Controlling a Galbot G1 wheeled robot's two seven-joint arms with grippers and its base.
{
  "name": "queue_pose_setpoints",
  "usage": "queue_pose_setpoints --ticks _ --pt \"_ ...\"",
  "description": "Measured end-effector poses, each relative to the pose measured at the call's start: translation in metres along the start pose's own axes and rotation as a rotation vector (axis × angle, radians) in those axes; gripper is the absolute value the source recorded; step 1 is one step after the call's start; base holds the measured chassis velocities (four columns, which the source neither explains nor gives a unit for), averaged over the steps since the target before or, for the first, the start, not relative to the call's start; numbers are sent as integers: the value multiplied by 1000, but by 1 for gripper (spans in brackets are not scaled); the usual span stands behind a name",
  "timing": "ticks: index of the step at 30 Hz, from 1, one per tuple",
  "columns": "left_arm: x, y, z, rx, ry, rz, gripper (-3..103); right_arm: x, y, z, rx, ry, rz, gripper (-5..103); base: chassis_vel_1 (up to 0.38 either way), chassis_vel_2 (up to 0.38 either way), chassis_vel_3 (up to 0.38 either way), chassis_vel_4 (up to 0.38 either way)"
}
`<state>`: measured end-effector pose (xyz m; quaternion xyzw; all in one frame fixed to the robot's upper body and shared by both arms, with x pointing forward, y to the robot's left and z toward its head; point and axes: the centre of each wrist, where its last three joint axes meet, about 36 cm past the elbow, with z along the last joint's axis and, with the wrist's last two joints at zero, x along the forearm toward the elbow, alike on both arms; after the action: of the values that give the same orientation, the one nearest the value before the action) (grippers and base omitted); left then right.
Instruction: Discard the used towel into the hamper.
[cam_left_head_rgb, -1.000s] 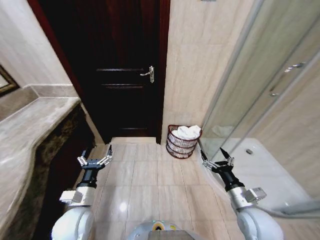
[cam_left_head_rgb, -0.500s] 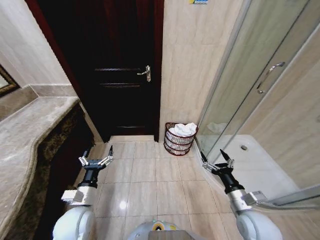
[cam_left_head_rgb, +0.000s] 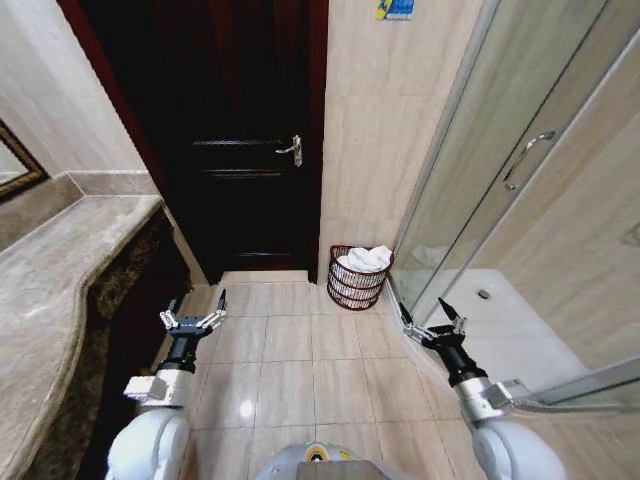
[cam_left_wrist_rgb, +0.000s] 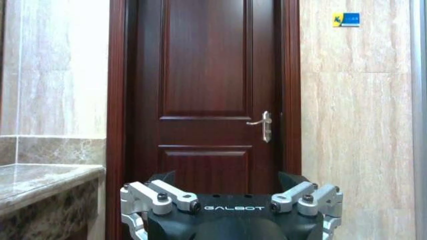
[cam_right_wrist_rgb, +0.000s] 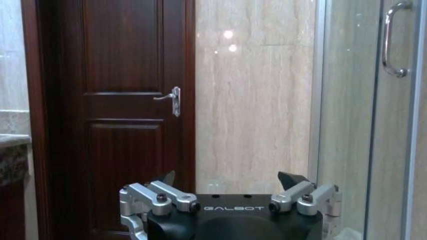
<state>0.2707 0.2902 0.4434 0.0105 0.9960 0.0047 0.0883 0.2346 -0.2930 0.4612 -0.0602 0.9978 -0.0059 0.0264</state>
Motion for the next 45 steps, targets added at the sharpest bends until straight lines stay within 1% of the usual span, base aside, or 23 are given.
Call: queue_pose_setpoints --ticks 19,31,43,45 --pt "0 -1 2 5 4 -2 100 -2 -1 8 -6 10 -13 100 91 -91 -88 86" --pt "1 -3 1 -2 8 -7 100 -6 -4 10 -7 7 -29 100 5 -1 -1 3" --pt "2 -5 -9 -4 8 -10 100 -8 -5 4 -3 -9 -41 100 0 0 0 0" --pt "0 -4 -10 0 4 -2 100 -9 -5 2 -4 -15 -41 100 0 0 0 0"
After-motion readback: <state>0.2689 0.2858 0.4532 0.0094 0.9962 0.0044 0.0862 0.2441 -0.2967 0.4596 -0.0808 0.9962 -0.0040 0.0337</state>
